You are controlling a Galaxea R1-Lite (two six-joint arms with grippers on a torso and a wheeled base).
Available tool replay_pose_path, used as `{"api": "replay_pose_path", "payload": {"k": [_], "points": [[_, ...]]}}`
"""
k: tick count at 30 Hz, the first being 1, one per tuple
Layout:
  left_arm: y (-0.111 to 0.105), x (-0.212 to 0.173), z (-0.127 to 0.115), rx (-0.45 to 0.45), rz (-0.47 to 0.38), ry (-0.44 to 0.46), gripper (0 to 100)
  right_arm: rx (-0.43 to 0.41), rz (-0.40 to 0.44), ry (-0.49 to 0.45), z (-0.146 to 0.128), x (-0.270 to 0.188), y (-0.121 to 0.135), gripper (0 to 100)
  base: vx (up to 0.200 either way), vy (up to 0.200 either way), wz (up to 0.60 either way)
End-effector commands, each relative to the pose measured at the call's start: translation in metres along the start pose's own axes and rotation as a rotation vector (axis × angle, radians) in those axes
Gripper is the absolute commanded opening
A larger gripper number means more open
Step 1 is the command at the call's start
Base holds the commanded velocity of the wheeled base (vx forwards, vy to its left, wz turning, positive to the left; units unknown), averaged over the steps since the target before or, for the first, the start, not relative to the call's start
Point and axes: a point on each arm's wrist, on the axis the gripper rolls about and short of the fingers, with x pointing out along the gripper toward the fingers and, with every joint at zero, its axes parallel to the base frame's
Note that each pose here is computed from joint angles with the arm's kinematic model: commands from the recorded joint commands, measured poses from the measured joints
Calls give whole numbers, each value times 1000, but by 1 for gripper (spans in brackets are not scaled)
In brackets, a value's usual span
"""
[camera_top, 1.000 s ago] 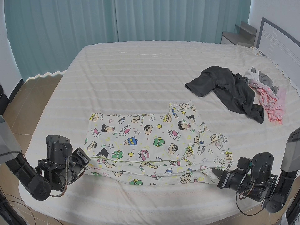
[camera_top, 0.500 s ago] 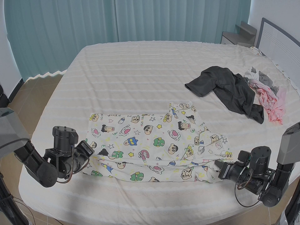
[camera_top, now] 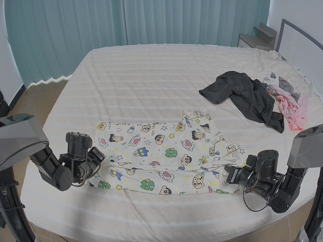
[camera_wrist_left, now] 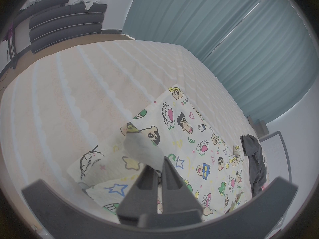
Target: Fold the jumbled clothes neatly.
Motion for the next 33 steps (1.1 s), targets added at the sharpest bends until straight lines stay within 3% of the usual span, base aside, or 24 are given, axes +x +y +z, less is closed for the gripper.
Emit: {"api": "replay_pose_path", "payload": {"k": [1,3,4,13,19,22,26,31,32,33], "points": [[2,17,-4,4,27,15,0,5,-6,-8,4,9,-1,0,0,0,0],[-2,24,-3,4,36,20,0,5,-6,-1,4,15,-1,0,0,0,0],[-2,25,-3,4,36,20,100,5,-6,-1,4,15,-1,100,0,0,0],[-6,29,8,-14,36,-12,100,30,-33,-44,20,23,-8,100,0,0,0],[-8,-1,46,-69,-5,-103,100,86,-19,-121,42,1,-5,100,0,0,0],[-7,-25,61,-88,-28,-105,100,100,17,-139,47,-10,4,100,0,0,0],[-1,-64,67,-111,-74,3,100,133,74,-129,44,-19,20,100,0,0,0],[20,-114,56,-223,-167,203,100,220,106,-10,14,-13,34,100,0,0,0],[21,-115,56,-225,-168,206,100,222,106,-8,13,-12,34,100,0,0,0],[37,-130,44,-249,-197,305,100,282,115,16,8,-7,39,100,0,0,0]]}}
